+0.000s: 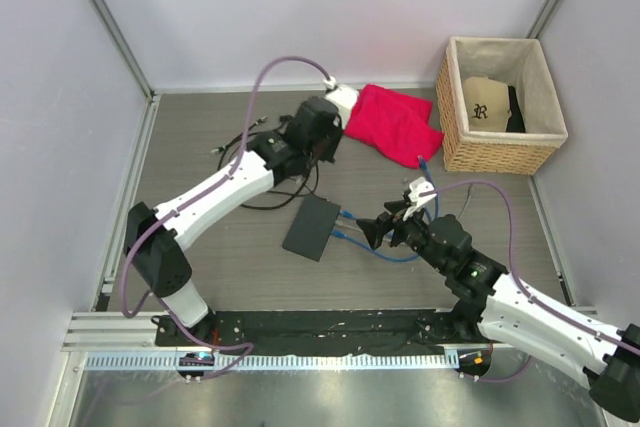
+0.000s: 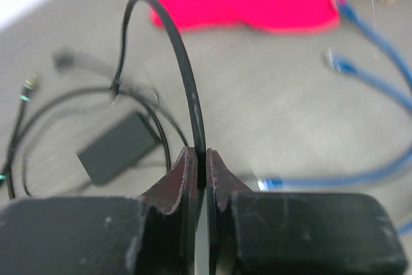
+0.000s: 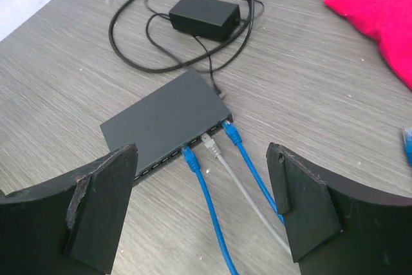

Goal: Insert the plug into the switch port

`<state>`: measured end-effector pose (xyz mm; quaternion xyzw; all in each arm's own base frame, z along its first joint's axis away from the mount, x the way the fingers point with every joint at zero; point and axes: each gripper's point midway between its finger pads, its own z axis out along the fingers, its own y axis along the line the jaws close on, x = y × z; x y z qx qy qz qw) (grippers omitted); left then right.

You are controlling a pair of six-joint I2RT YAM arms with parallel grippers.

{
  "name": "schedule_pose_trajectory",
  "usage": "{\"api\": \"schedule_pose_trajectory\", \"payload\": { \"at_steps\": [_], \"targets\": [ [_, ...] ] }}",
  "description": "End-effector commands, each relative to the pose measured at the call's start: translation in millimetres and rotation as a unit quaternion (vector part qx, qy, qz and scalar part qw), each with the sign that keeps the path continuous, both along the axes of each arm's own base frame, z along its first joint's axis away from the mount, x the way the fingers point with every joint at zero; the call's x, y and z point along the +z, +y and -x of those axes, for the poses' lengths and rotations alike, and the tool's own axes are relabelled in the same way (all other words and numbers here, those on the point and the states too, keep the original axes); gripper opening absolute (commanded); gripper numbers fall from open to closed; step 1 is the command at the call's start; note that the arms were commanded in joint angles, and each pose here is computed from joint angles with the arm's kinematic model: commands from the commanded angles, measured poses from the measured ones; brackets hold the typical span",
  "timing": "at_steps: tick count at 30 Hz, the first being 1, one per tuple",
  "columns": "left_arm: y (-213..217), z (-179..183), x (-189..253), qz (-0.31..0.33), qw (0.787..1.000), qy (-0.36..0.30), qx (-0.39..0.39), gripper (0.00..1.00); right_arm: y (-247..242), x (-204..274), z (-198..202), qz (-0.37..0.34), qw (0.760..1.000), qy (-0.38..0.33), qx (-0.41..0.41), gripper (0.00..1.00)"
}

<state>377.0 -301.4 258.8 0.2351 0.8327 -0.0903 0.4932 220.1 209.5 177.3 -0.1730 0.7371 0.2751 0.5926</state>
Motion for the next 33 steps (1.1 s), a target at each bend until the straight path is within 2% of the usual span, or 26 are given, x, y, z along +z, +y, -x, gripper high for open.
{"api": "schedule_pose_trajectory", "payload": {
  "at_steps": [1,3,5,6,10,12,15,17,20,21,22,25,28,33],
  "targets": [
    [3,23,-47,-0.059,0.997,0.044,-0.031,0.07,-15,12,5,-0.009,1.0,0.011,-0.026,0.89],
    [-11,49,-68,-0.072,0.993,0.052,-0.076,0.07,-20,10,8,-0.012,0.999,0.015,-0.031,0.89],
    [-27,73,-70,-0.077,0.989,0.038,-0.118,0.07,-25,18,9,-0.024,0.999,0.002,-0.039,0.89],
    [-26,84,-86,-0.104,0.984,0.039,-0.141,0.07,-29,13,10,-0.013,0.999,0.007,-0.043,0.89],
    [-29,118,-96,-0.137,0.972,0.017,-0.189,0.07,-30,21,10,0.002,0.999,-0.013,-0.035,0.89],
    [-11,106,-76,-0.131,0.983,-0.029,-0.124,0.03,-28,20,7,0.015,0.999,-0.012,-0.034,0.89],
    [19,84,-36,-0.132,0.986,-0.09,-0.041,0.0,-23,14,5,0.031,0.999,-0.003,-0.026,0.89],
    [27,77,-11,-0.131,0.986,-0.097,-0.034,0.02,-20,11,3,0.035,0.999,0.002,-0.025,0.89],
    [10,89,26,-0.071,0.987,-0.113,-0.086,0.04,-20,12,2,0.027,0.999,0.0,-0.028,0.88],
    [-7,101,33,-0.033,0.984,-0.109,-0.138,0.04,-22,12,3,0.023,0.999,-0.002,-0.031,0.88],
    [-12,110,50,0.011,0.98,-0.122,-0.156,0.05,-24,14,4,0.018,0.999,-0.004,-0.035,0.88],
    [-28,134,68,0.078,0.966,-0.121,-0.215,0.07,-30,19,6,0.006,0.999,-0.017,-0.042,0.88],
    [-32,142,62,0.089,0.964,-0.114,-0.225,0.08,-34,22,9,-0.006,0.999,-0.025,-0.044,0.88],
    [-22,134,-1,0.025,0.978,-0.063,-0.198,0.08,-33,17,11,-0.007,0.999,-0.022,-0.039,0.88]
  ]
}}
